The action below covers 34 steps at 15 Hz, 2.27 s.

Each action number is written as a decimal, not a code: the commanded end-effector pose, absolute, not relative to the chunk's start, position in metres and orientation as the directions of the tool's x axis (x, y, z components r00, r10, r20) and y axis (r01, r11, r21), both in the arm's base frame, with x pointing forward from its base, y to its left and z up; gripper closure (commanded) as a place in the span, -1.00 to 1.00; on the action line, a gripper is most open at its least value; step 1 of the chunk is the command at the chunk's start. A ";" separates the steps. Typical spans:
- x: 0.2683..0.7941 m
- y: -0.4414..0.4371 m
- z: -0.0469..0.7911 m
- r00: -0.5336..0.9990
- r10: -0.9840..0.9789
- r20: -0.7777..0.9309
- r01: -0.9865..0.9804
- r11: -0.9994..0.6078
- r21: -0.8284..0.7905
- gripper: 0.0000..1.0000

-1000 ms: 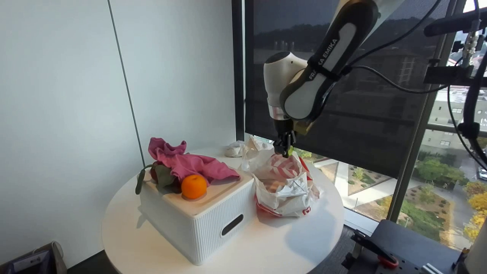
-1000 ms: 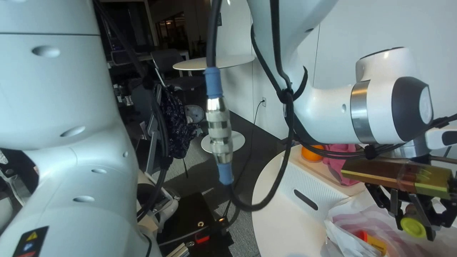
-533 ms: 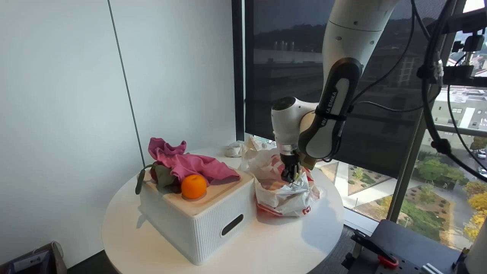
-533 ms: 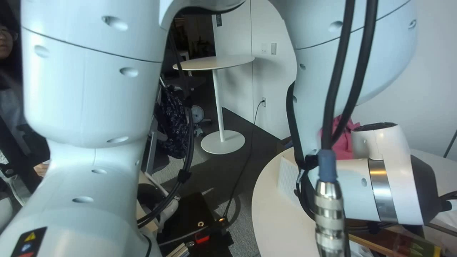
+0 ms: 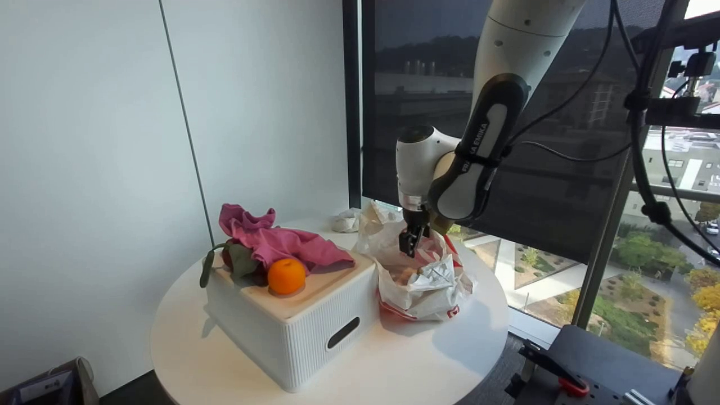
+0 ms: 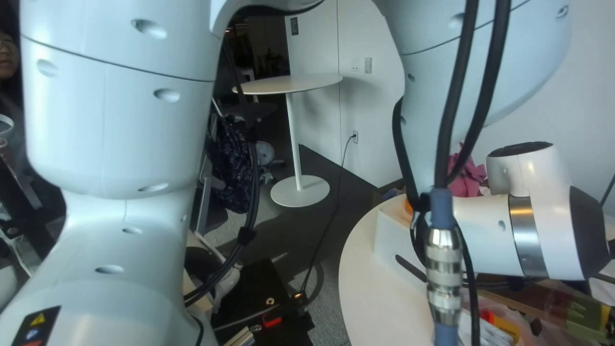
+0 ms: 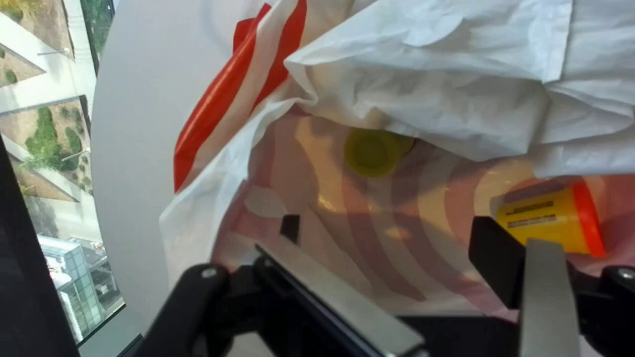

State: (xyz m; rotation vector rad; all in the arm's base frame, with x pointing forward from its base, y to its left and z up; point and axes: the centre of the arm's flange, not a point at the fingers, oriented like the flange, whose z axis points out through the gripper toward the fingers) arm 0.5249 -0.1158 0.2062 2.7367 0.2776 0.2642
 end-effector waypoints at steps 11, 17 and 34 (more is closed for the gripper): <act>0.513 0.177 0.327 0.769 0.512 0.384 0.556 -0.831 -0.005 -1.00; 0.530 0.195 0.301 0.751 0.554 0.359 0.577 -0.815 0.048 -1.00; 0.559 0.167 0.253 0.741 0.605 0.290 0.599 -0.791 0.120 -0.02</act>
